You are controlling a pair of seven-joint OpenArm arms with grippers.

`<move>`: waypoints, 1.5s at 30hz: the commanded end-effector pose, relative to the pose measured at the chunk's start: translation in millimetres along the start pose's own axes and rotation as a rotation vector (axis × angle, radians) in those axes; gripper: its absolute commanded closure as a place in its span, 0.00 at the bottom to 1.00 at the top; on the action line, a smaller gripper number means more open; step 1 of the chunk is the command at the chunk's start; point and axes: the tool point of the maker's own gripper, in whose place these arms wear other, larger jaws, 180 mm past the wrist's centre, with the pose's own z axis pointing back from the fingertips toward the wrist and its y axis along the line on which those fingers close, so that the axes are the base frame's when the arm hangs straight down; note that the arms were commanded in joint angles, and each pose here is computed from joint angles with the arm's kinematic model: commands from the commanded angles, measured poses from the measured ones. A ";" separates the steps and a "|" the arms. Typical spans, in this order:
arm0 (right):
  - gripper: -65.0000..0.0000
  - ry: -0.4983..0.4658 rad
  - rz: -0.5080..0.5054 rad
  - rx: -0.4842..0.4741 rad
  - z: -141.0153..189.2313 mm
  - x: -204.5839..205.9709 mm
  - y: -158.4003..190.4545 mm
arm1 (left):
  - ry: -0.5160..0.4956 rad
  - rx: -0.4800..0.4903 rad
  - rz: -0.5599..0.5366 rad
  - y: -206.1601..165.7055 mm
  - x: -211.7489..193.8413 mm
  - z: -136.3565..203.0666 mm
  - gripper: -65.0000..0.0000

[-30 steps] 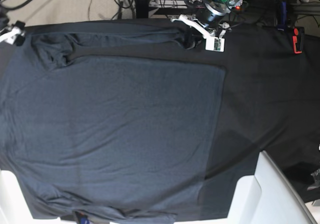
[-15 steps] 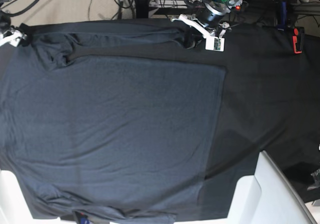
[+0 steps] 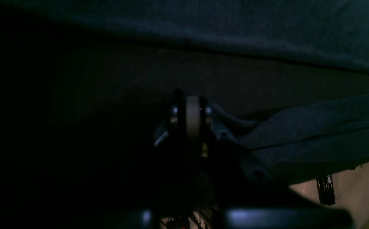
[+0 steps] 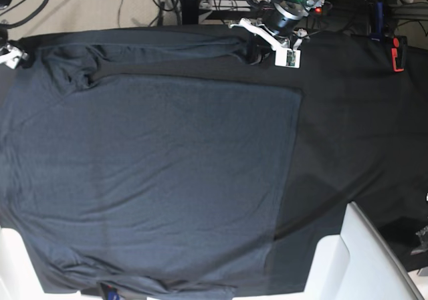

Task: Fold the T-shirt properly
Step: 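Close both grippers on the shirt's collar-edge fabric, then drag the grasped shirt fabric with the left gripper toward the hem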

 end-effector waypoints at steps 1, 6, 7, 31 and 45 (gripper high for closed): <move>0.39 -0.006 0.007 -0.005 2.8 5.4 -1.9 | -0.005 0.000 0.001 -1.2 1.0 2.4 1.00; 0.39 0.021 0.062 0.018 -3.8 4.3 12.3 | -0.006 0.001 0.001 -0.9 1.7 2.0 1.00; 0.39 0.024 0.068 0.021 -4.7 4.1 14.0 | -0.006 0.003 0.001 -0.6 1.7 2.0 1.00; 0.80 0.012 0.105 0.024 1.4 8.7 32.6 | -0.010 0.004 0.000 -0.1 3.3 1.3 1.00; 1.00 -0.002 0.116 0.028 1.0 22.8 38.0 | -0.077 -0.040 -0.015 -17.5 38.1 4.2 1.00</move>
